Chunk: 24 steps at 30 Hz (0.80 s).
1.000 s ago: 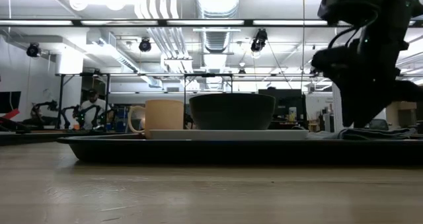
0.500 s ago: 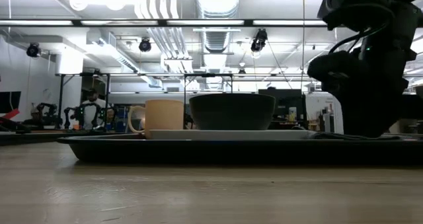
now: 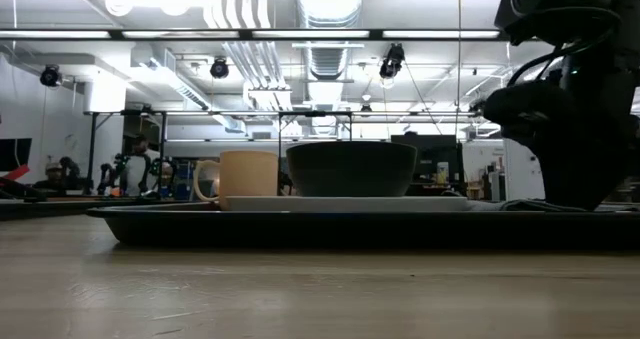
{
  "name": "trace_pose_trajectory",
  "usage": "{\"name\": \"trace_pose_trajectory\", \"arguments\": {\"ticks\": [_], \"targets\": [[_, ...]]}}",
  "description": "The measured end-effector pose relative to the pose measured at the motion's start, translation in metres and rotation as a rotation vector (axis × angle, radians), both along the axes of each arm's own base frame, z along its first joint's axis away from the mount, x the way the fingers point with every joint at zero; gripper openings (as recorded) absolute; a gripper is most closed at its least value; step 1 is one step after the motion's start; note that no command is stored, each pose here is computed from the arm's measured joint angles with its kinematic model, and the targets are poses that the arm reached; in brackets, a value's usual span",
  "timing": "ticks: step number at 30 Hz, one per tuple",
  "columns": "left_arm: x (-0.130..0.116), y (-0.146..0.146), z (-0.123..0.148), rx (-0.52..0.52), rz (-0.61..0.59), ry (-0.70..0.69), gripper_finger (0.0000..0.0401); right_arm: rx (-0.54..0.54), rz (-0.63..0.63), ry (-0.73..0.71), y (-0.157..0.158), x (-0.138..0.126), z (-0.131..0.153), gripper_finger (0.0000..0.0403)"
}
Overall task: Set up tray
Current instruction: Put the gray napkin on the black serving tray to the right of the white plate, then put the blue fork on the gray napkin
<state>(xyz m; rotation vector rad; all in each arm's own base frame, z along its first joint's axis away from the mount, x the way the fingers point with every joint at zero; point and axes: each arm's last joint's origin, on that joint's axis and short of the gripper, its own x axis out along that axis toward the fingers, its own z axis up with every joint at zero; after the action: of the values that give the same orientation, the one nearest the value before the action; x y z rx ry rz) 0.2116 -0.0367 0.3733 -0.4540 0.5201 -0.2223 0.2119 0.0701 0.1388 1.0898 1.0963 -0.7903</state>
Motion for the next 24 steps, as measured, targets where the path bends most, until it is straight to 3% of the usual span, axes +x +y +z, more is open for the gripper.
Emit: {"name": "trace_pose_trajectory", "arguments": {"ticks": [4,11,17,24], "targets": [[-0.001,0.000,0.001,0.000,-0.002,-0.003,0.0159,0.009,0.036,-0.038,0.002,0.005,0.010,0.0071],[-0.005,0.000,0.002,-0.002,-0.003,0.001,0.0159,-0.053,0.175,-0.115,0.011,0.012,0.068,0.0079],[-0.011,0.001,0.001,0.000,0.008,0.029,0.0159,-0.039,0.560,-0.226,0.078,0.013,0.106,0.0079],[-0.011,0.001,-0.002,0.003,0.009,0.052,0.0159,-0.107,0.927,-0.109,0.165,-0.014,0.102,0.0098]]}}
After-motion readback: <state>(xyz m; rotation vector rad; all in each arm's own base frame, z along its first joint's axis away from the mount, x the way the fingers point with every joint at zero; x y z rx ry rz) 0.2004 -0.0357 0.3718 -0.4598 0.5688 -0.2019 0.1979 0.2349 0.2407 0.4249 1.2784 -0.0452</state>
